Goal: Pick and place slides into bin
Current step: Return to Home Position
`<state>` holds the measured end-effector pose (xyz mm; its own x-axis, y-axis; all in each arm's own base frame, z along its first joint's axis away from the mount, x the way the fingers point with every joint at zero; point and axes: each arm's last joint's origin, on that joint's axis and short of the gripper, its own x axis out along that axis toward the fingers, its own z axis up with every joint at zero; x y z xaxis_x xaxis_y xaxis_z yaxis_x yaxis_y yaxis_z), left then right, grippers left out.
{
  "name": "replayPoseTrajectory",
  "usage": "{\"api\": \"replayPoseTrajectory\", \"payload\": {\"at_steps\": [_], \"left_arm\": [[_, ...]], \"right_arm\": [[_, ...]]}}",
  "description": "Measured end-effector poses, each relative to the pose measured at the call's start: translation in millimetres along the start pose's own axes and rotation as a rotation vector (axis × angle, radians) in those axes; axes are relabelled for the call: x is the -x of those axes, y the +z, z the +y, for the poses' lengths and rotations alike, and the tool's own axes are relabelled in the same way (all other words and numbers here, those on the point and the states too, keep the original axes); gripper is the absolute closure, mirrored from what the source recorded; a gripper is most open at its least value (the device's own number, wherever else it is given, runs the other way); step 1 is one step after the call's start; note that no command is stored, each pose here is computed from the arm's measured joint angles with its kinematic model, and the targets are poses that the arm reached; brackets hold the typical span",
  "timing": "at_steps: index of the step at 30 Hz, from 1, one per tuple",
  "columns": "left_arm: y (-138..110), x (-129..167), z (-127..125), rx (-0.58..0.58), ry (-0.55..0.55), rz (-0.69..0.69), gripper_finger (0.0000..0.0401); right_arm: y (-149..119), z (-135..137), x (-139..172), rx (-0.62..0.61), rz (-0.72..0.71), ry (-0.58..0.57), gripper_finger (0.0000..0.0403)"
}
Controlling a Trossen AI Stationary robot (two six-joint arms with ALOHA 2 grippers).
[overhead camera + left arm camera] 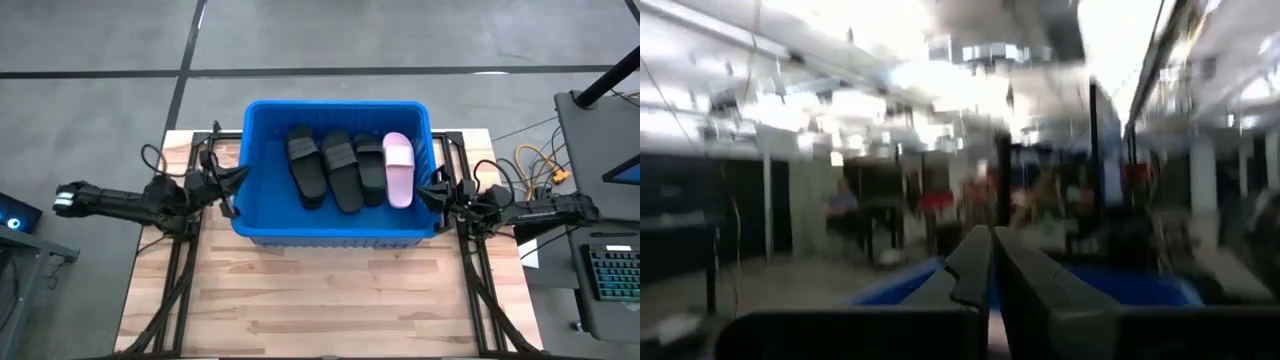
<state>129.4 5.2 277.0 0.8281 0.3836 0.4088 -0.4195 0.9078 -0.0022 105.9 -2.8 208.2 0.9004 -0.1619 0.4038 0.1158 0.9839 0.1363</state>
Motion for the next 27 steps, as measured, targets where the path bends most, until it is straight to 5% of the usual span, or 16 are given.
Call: {"api": "replayPoseTrajectory", "payload": {"at_steps": [4, 11, 18, 27], "left_arm": [[-4, 10, 6, 0.015, -0.015, 0.106, 0.0400], [-3, 31, 15, 0.036, -0.021, 0.071, 0.0401], [-27, 47, 17, 0.070, -0.025, 0.087, 0.0401], [-47, 52, 14, 0.093, -0.099, 0.183, 0.0401]], "right_arm": [[0, 0, 0, -0.003, -0.001, 0.000, 0.0394], [0, 0, 0, 0.026, -0.002, 0.000, 0.0394], [-1, 1, 0, 0.205, 0.006, 0.039, 0.0394], [-9, 0, 0, 0.109, 0.100, 0.024, 0.0394]]}}
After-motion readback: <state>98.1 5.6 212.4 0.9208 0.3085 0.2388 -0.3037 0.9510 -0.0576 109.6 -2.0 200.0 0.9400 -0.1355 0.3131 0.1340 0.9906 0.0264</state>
